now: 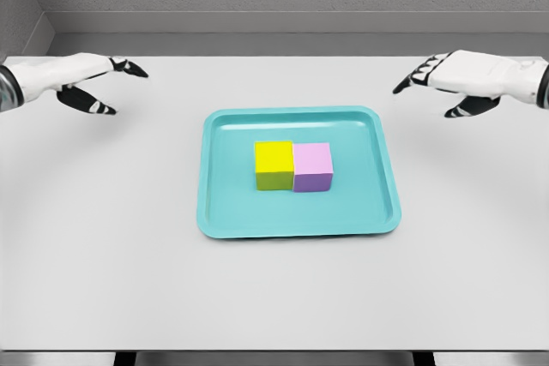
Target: Push two cubes
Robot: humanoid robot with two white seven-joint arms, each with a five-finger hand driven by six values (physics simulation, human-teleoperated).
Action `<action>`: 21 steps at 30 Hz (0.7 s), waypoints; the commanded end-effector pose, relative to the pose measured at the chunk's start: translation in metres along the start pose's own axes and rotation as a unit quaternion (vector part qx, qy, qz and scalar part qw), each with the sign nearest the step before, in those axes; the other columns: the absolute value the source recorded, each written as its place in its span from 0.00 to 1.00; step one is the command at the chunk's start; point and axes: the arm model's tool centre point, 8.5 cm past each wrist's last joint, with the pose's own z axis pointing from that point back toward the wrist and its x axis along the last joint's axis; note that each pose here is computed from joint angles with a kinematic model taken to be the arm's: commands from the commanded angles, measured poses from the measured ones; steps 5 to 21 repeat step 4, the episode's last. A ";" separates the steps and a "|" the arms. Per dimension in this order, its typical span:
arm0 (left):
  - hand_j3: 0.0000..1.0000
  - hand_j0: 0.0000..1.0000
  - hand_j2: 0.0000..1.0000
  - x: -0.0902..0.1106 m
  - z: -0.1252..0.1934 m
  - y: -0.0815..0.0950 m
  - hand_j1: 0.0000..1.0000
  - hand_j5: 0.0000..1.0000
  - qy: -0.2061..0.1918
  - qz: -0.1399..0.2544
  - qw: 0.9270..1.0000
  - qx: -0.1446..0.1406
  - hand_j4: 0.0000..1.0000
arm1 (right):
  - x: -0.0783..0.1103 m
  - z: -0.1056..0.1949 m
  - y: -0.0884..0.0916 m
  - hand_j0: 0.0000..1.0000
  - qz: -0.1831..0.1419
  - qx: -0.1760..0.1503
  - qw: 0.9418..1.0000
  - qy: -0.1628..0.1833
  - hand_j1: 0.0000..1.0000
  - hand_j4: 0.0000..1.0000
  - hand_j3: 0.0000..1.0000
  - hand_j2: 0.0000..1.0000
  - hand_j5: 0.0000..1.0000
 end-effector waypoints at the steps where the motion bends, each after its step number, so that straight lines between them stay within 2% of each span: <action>1: 1.00 1.00 1.00 -0.004 0.003 0.001 1.00 1.00 0.000 0.017 1.000 0.010 1.00 | -0.003 0.003 -0.001 1.00 -0.006 -0.004 1.000 0.003 1.00 1.00 1.00 1.00 1.00; 21: 1.00 1.00 1.00 -0.003 0.001 0.000 1.00 1.00 -0.001 0.018 1.000 0.010 1.00 | -0.003 0.003 -0.001 1.00 -0.006 -0.004 1.000 0.003 1.00 1.00 1.00 1.00 1.00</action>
